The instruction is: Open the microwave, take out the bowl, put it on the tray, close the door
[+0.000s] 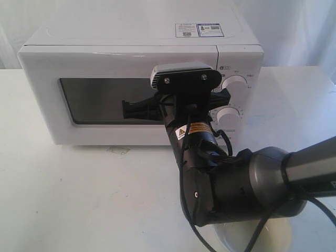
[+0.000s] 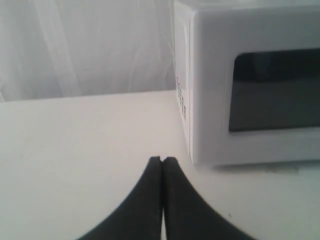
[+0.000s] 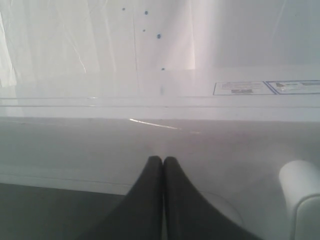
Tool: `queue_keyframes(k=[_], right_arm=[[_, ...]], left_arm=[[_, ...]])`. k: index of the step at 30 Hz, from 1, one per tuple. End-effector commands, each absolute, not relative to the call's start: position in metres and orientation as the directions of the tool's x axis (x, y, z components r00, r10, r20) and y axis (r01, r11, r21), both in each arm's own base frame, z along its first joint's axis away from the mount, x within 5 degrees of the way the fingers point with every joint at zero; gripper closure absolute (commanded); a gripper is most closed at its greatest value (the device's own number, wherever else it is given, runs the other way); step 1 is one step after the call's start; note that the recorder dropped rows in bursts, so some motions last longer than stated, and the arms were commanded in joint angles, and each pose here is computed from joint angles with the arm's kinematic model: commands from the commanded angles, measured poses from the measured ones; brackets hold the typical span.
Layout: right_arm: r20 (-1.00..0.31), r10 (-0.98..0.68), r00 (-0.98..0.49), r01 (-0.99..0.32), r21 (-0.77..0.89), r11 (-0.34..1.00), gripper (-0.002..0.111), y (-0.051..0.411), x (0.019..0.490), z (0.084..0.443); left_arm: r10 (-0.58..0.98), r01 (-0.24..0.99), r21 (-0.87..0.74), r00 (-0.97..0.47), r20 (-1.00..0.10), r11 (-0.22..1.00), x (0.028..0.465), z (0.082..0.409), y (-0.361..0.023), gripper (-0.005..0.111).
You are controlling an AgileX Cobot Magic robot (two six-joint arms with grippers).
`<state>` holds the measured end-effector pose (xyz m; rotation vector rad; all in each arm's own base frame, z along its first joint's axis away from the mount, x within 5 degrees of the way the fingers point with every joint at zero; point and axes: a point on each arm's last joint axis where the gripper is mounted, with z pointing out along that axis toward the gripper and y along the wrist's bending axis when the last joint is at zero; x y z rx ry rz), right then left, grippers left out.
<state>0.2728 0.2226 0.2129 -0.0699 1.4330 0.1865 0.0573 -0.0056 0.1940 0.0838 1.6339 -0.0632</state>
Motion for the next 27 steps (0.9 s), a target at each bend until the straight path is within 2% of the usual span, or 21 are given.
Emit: queue_keyframes(k=[1,5,27], right_arm=[[-0.986,0.088,0.141,-0.165,0.064,0.984,0.108,0.2211,0.272,0.216],[-0.986,0.088,0.141,-0.165,0.064,0.984,0.108,0.2211,0.272,0.216],[-0.984,0.096,0.147,-0.162,0.072,0.984,0.108,0.2201,0.2713,0.2196]], left_arm=[[0.035,0.103,0.012,-0.225,-0.974,0.995,0.0548,0.1778,-0.0062,0.107],[0.041,0.108,0.011,-0.282,-0.959,0.994,0.0534,0.1727,-0.0064,0.107],[0.041,0.107,0.011,-0.28,-0.959,0.994,0.0535,0.1729,-0.0064,0.107]])
